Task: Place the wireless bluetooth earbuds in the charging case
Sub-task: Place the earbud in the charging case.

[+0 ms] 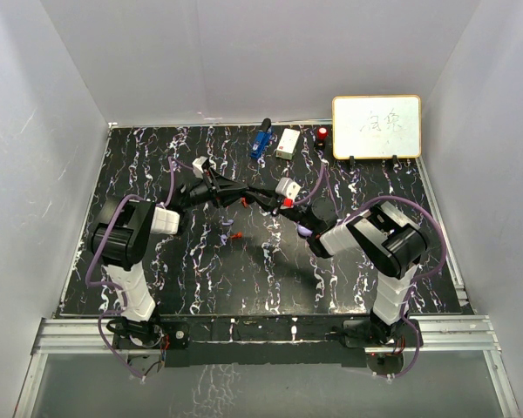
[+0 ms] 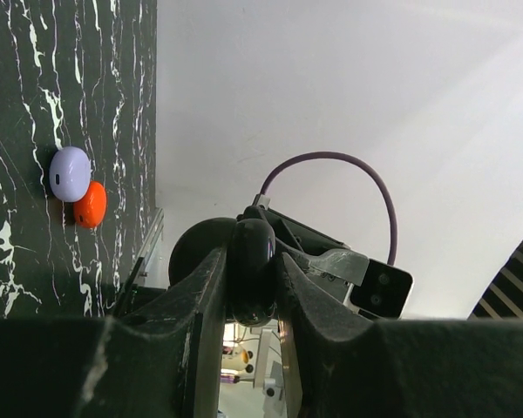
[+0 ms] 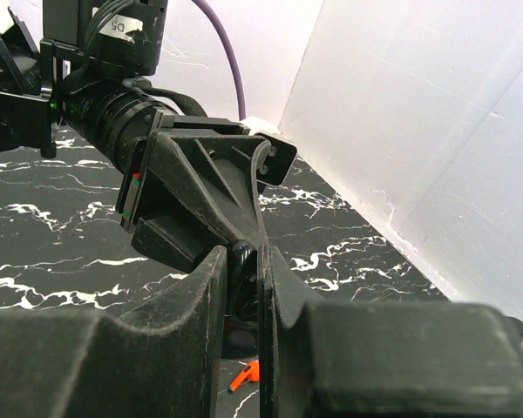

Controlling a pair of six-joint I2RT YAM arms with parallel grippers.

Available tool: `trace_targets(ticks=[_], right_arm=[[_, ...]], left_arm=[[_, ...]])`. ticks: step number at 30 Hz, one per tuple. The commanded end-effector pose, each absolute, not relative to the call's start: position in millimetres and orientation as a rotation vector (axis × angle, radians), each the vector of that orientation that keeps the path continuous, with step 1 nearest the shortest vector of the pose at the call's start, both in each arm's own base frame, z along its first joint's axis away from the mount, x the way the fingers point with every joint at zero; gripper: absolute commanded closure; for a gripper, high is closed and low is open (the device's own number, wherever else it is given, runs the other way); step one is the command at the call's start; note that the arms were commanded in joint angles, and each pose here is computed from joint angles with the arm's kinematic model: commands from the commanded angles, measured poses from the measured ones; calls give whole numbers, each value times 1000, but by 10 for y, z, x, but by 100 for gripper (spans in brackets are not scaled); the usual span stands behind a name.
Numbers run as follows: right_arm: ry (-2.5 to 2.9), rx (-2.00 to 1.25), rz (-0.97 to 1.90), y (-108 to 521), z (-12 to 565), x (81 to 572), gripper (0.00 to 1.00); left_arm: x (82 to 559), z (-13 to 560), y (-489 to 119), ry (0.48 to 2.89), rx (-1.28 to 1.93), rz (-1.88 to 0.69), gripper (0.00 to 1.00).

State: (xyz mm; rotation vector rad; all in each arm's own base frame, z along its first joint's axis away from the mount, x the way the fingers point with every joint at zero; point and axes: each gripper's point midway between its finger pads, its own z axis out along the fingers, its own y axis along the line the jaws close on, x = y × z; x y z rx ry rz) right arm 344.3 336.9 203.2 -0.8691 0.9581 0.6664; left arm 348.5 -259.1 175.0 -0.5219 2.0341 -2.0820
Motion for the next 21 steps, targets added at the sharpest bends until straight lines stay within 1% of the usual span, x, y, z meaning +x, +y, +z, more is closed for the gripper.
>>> trace_targets(ticks=[1, 20, 21], right_arm=[[609, -775, 596, 3261, 2819, 3265, 100], [618, -760, 597, 3212, 2847, 3231, 100], [617, -760, 597, 3207, 2853, 3222, 99]], left_arm=[[3398, 1983, -2634, 1956, -415, -2152, 100], [3475, 1999, -2625, 1901, -467, -2200, 100], [3483, 1999, -2627, 1899, -468, -2200, 100]])
